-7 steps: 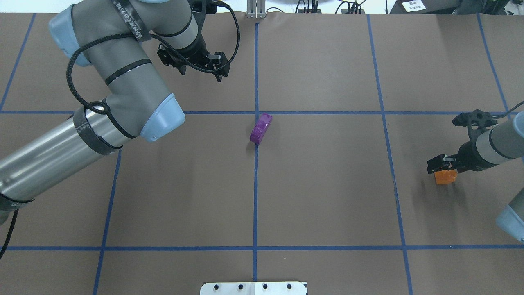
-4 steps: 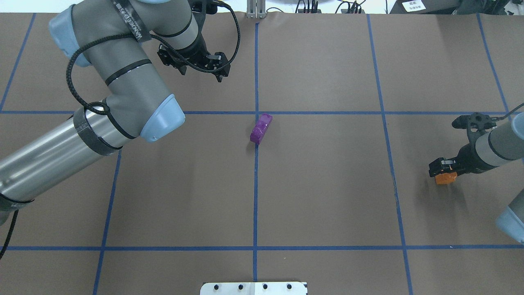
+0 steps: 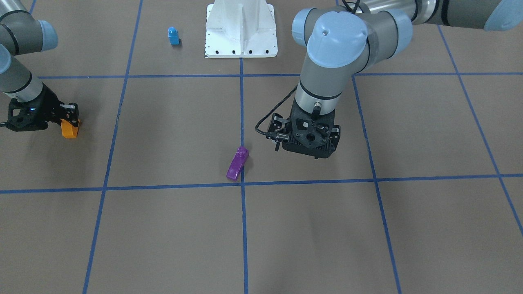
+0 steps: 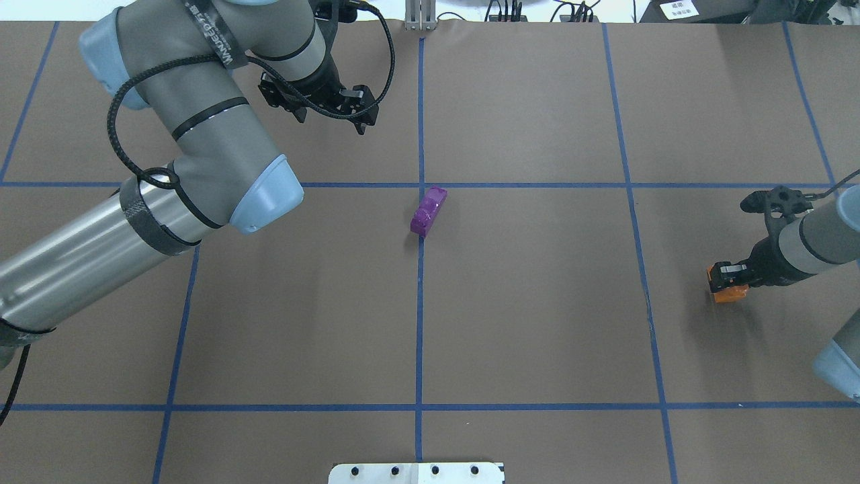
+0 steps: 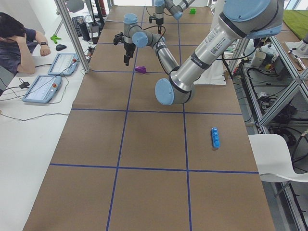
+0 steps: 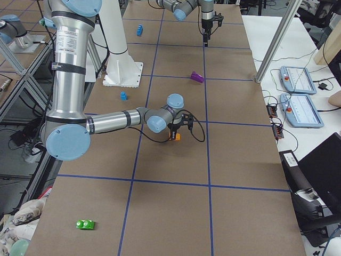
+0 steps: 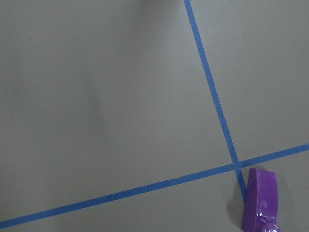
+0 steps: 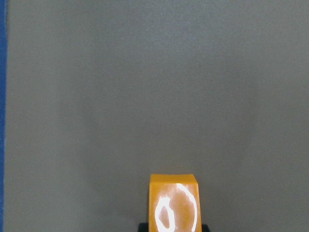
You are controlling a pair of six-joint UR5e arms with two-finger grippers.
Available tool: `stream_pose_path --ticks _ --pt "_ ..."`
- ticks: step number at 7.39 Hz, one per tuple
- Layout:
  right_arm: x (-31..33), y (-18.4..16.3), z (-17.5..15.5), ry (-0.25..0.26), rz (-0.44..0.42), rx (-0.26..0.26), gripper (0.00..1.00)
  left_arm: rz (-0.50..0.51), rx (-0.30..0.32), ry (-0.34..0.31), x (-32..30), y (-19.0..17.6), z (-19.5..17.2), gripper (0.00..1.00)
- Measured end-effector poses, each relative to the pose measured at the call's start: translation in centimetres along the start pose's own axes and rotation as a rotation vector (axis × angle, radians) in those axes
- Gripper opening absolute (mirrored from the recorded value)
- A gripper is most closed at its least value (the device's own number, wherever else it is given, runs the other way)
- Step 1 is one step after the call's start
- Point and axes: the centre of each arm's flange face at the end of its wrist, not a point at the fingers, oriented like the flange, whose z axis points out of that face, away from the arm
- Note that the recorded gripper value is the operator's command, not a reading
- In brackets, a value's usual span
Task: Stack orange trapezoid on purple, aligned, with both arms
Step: 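Lower the right gripper onto the orange trapezoid and grasp it, then carry the orange trapezoid with the right gripper above the purple block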
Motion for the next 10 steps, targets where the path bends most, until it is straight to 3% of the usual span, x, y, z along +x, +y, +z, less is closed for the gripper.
stream_pose_path --ticks 3,6,8,10 --pt "-4.2 -2.3 -2.6 -0.048 -0.014 0.021 0.00 -0.001 0.002 -0.002 -0.2 0.0 0.0 1.00" --pt "-20.3 -12.1 -11.0 -0.062 0.025 0.021 0.00 0.010 -0.003 -0.021 -2.1 -0.3 0.4 1.00" --pt "-33.0 -18.2 -15.5 -0.051 0.134 0.002 0.00 0.033 -0.015 -0.048 -5.8 -0.4 1.0 1.00" --pt "-40.9 -19.3 -15.7 -0.045 0.278 -0.016 0.00 0.068 -0.048 -0.062 -13.2 -0.1 1.0 1.00"
